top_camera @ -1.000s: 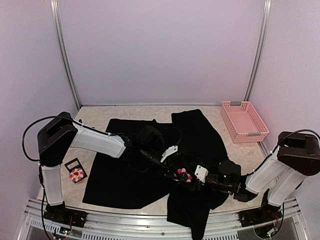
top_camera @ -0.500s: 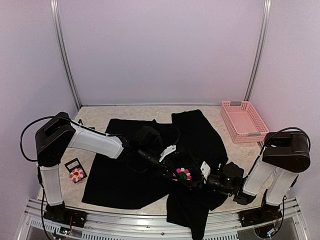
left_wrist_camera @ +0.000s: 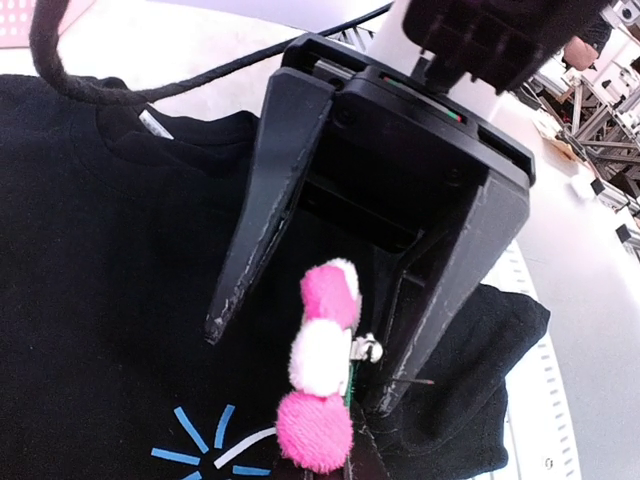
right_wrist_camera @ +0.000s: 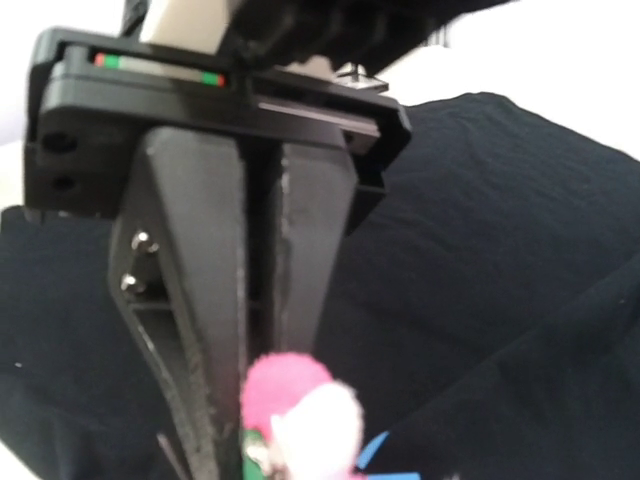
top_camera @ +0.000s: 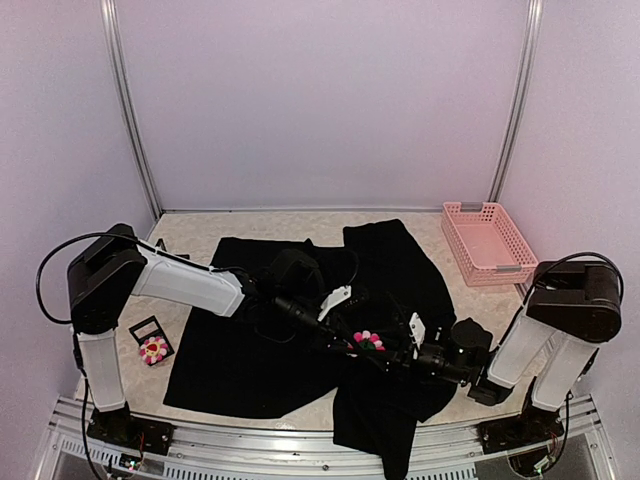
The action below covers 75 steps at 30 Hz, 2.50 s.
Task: Pin the brooch onto the clothing
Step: Pin the brooch onto the flattened clothing.
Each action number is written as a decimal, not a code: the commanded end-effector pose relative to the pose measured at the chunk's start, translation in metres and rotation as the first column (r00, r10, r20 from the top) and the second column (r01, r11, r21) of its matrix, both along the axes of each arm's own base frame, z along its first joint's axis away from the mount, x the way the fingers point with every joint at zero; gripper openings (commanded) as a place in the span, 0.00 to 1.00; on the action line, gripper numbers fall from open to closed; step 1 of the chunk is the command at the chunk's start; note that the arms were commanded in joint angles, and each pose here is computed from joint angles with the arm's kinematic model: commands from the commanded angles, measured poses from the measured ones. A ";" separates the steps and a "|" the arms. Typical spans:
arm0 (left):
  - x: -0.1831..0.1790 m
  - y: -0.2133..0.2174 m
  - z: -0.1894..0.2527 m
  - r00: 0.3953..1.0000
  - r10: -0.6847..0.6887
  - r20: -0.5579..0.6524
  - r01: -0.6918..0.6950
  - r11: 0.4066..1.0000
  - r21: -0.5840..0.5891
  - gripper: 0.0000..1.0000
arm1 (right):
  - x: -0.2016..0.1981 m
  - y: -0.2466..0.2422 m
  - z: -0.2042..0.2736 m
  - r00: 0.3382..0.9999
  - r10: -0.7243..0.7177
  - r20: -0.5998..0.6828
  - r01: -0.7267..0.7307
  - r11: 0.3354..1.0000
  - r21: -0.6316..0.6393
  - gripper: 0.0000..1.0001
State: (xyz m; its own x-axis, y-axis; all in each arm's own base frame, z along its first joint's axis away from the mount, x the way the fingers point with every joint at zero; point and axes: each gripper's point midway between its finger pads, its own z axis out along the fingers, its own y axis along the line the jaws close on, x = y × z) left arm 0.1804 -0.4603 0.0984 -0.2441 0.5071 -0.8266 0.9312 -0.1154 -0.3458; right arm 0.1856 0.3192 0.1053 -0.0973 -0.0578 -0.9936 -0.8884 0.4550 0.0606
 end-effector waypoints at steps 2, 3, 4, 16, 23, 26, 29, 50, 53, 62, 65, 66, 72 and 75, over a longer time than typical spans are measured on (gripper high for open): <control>-0.024 0.002 0.014 0.997 -0.075 0.030 0.076 0.997 -0.033 0.00 | 0.013 -0.002 0.012 0.997 0.007 -0.074 -0.001 0.997 0.076 0.44; -0.025 0.002 0.014 0.996 -0.080 0.034 0.081 0.996 -0.034 0.00 | 0.014 -0.002 0.012 0.996 0.012 -0.087 -0.004 0.996 0.086 0.43; -0.027 0.002 0.014 0.996 -0.085 0.038 0.086 0.996 -0.033 0.00 | 0.016 -0.003 0.013 0.995 0.012 -0.100 -0.002 0.995 0.097 0.43; -0.033 -0.002 0.015 0.990 -0.100 0.096 0.102 0.995 -0.021 0.00 | 0.037 -0.002 0.008 0.963 0.032 -0.268 0.003 0.992 0.128 0.39; -0.035 -0.003 0.015 0.989 -0.106 0.102 0.108 0.994 -0.016 0.00 | 0.041 -0.002 0.005 0.951 0.017 -0.309 0.017 0.994 0.107 0.39; -0.035 -0.004 0.015 0.989 -0.105 0.106 0.107 0.994 -0.016 0.00 | 0.043 0.004 -0.004 0.941 0.017 -0.337 0.003 0.998 0.059 0.39; -0.036 -0.004 0.016 0.988 -0.105 0.110 0.108 0.994 -0.017 0.00 | 0.043 0.004 -0.003 0.943 0.019 -0.333 -0.001 0.998 0.055 0.40; -0.041 0.001 0.031 0.981 -0.104 0.161 0.117 0.991 -0.069 0.00 | 0.029 0.000 -0.003 0.931 0.117 -0.346 -0.095 0.992 0.078 0.05; -0.040 0.001 0.030 0.981 -0.099 0.164 0.112 0.991 -0.068 0.00 | 0.024 0.000 0.004 0.933 0.152 -0.326 -0.121 0.986 0.113 0.08; -0.037 0.004 0.034 0.983 -0.086 0.163 0.101 0.991 -0.086 0.00 | 0.016 -0.003 0.015 0.937 0.196 -0.289 -0.158 0.976 0.147 0.19; -0.036 0.005 0.036 0.983 -0.080 0.163 0.095 0.991 -0.091 0.00 | 0.017 -0.006 0.014 0.938 0.187 -0.290 -0.150 0.978 0.144 0.23; -0.036 0.006 0.036 0.983 -0.079 0.163 0.095 0.991 -0.092 0.00 | 0.017 -0.007 0.014 0.940 0.185 -0.288 -0.149 0.978 0.143 0.24; -0.034 0.006 0.037 0.985 -0.072 0.158 0.087 0.992 -0.095 0.00 | 0.011 -0.007 0.015 0.942 0.209 -0.264 -0.181 0.976 0.124 0.38; -0.033 0.006 0.037 0.985 -0.069 0.156 0.084 0.992 -0.096 0.00 | 0.003 -0.006 0.021 0.938 0.256 -0.234 -0.231 0.964 0.128 0.46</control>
State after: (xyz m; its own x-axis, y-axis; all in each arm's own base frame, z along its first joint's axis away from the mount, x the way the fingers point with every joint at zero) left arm 0.1715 -0.4555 0.1124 -0.1002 0.4750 -0.8743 0.9774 -0.1176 -0.1759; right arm 0.1827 0.3211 0.1219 -0.3718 -0.0240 -0.9280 -0.9143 0.1822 0.3617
